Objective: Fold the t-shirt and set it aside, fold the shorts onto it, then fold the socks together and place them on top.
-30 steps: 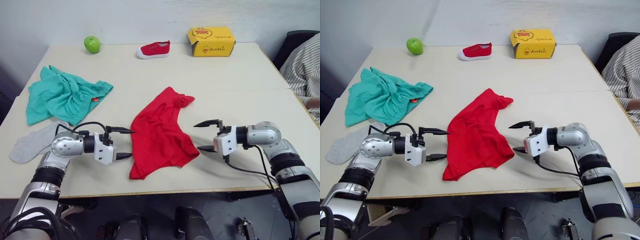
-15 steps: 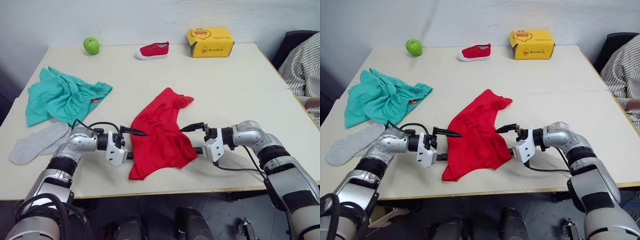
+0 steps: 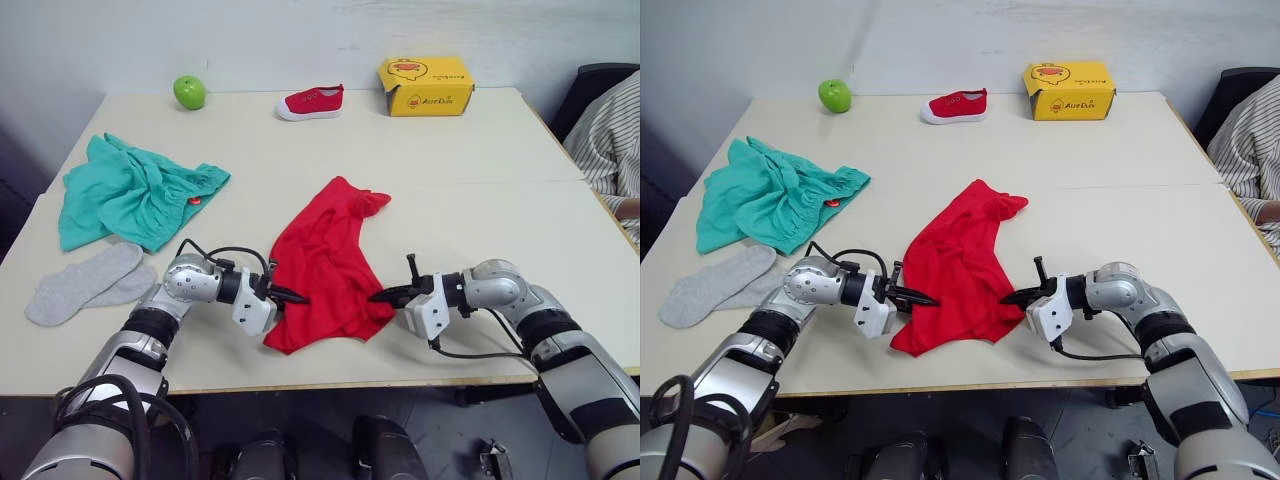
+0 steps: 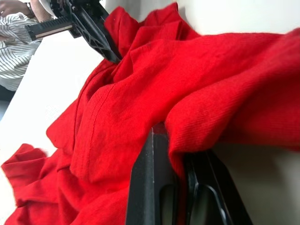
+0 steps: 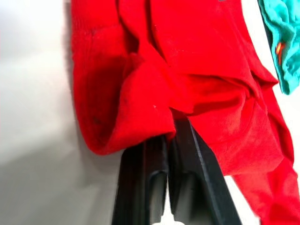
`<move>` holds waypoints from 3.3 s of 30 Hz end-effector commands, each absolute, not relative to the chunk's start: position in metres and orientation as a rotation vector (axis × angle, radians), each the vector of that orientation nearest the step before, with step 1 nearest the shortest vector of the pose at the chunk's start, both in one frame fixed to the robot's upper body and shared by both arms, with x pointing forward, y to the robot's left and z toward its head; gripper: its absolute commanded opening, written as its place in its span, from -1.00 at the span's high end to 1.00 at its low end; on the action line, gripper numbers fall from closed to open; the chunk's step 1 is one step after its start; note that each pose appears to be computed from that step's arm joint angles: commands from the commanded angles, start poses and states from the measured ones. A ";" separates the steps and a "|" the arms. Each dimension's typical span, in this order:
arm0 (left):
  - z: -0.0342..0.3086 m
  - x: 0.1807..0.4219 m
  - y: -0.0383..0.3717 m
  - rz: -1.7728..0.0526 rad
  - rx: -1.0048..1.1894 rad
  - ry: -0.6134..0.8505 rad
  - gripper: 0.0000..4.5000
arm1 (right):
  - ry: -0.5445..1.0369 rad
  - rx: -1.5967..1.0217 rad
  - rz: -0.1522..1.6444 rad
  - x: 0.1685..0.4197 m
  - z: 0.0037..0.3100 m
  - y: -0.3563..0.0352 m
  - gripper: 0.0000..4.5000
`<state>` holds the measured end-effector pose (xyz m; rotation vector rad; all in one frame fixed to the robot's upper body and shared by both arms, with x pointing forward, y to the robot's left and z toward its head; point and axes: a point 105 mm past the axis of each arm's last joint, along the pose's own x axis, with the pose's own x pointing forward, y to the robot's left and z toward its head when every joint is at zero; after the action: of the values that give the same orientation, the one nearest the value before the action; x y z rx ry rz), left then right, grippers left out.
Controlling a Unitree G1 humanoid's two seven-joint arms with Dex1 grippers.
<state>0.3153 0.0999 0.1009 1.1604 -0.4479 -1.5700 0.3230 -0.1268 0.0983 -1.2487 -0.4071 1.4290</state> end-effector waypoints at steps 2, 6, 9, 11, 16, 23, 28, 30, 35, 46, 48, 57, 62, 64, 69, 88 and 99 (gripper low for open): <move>0.092 0.297 0.090 -1.678 0.990 -0.391 1.00 | -0.282 -1.204 1.440 0.312 0.106 -0.149 0.98; 0.104 0.281 0.081 -1.701 0.887 -0.411 1.00 | -0.101 -1.106 1.388 0.299 0.113 -0.169 0.98; 0.111 0.270 0.078 -1.697 0.789 -0.389 1.00 | 0.037 -1.038 1.408 0.275 0.113 -0.179 0.98; 0.111 0.259 0.079 -1.718 0.748 -0.355 1.00 | 0.138 -1.005 1.422 0.257 0.110 -0.186 0.98; 0.110 0.242 0.081 -1.746 0.701 -0.295 1.00 | 0.246 -0.933 1.422 0.226 0.107 -0.185 0.98; 0.103 0.219 0.085 -1.793 0.713 -0.171 1.00 | 0.386 -0.877 1.394 0.197 0.098 -0.185 0.98; 0.102 0.214 0.090 -1.783 0.731 -0.094 1.00 | 0.444 -0.825 1.400 0.181 0.097 -0.184 0.98; 0.103 0.210 0.094 -1.793 0.743 -0.068 1.00 | 0.458 -0.773 1.444 0.170 0.099 -0.181 0.98; 0.104 0.199 0.104 -1.836 0.724 0.022 1.00 | 0.531 -0.671 1.505 0.153 0.106 -0.181 0.98; 0.143 0.230 0.110 -1.798 0.555 -0.008 1.00 | 0.442 -0.473 1.430 0.178 0.145 -0.181 0.98; 0.155 0.246 0.107 -1.764 0.515 -0.028 1.00 | 0.396 -0.444 1.377 0.195 0.158 -0.184 0.98; 0.194 0.332 0.096 -1.589 0.302 0.005 1.00 | 0.178 -0.398 1.145 0.285 0.205 -0.194 0.98; 0.199 0.373 0.090 -1.463 0.142 0.038 1.00 | 0.122 -0.357 1.040 0.340 0.204 -0.192 0.98; 0.197 0.385 0.091 -1.406 0.115 0.038 1.00 | 0.112 -0.361 1.019 0.357 0.199 -0.190 0.98; 0.192 0.399 0.096 -1.311 0.056 0.038 1.00 | 0.096 -0.393 1.000 0.381 0.190 -0.182 0.98; 0.162 0.439 0.115 -0.896 -0.010 0.105 0.38 | 0.040 -0.253 0.794 0.428 0.175 -0.169 0.37; 0.158 0.455 0.142 -0.633 -0.311 0.180 -0.77 | 0.086 0.085 0.535 0.441 0.172 -0.201 -0.98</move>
<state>0.4518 0.1405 0.1444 -0.2585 0.1977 -0.6425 0.4396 -0.1939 0.1559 0.0447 0.1358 0.5622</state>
